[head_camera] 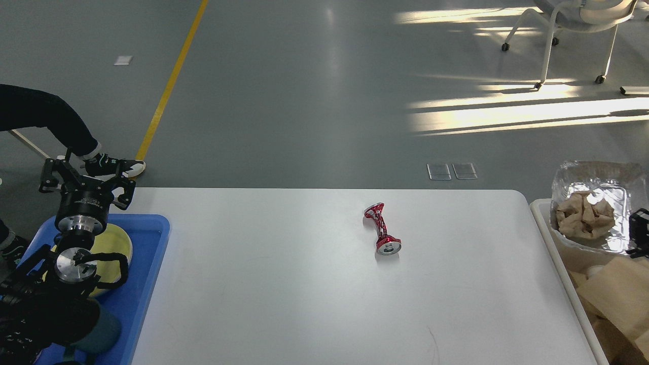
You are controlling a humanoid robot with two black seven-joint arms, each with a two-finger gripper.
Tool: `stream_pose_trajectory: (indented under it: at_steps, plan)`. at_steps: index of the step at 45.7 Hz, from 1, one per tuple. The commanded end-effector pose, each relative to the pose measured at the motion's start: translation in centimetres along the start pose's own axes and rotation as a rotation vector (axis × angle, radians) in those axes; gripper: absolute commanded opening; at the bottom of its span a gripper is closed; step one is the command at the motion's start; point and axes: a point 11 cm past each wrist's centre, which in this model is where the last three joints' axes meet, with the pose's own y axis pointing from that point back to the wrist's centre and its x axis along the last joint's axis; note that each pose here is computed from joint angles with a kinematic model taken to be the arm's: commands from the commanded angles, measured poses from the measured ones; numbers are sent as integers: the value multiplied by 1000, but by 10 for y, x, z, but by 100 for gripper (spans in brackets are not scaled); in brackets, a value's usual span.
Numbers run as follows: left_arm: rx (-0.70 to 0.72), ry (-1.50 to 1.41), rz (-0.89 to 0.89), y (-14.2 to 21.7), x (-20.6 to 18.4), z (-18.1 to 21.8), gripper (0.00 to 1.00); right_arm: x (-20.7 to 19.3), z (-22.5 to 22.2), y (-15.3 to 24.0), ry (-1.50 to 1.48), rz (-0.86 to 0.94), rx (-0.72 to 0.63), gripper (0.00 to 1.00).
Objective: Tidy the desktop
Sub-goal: 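Move the right gripper back over the red candy wrapper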
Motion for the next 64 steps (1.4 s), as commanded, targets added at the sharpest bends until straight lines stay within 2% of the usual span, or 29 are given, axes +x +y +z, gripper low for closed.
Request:
stream_pose_trajectory:
  at_steps: [1,3,4,5,12,17,27,38,43,50,59,64]
  plan:
    - [0,0,0,0,0,0,96,-2,49,-25,-36,79,-122,55]
    - [0,0,0,0,0,0,96,1,59,-29,-45,117,-149,88]
    - [1,-1,0,0,0,0,96,4,64,-31,-50,142,-161,99]
    - [-1,1,0,0,0,0,96,5,65,-33,-51,162,-169,100]
    - [-1,1,0,0,0,0,96,-14,74,-53,-22,163,-212,100]
    - [-1,1,0,0,0,0,96,-19,64,-55,-10,155,-198,100]
    - [1,0,0,0,0,0,96,-22,-28,-38,68,163,-44,100]
    - [0,0,0,0,0,0,96,-44,-139,14,382,220,49,100]
    - [0,0,0,0,0,0,96,-70,-188,42,519,231,109,100]
    - [1,0,0,0,0,0,96,-113,-246,78,672,191,260,100]
    - [1,-1,0,0,0,0,96,-161,-284,143,826,45,468,100]
    - [0,0,0,0,0,0,96,-178,-286,148,934,39,475,100]
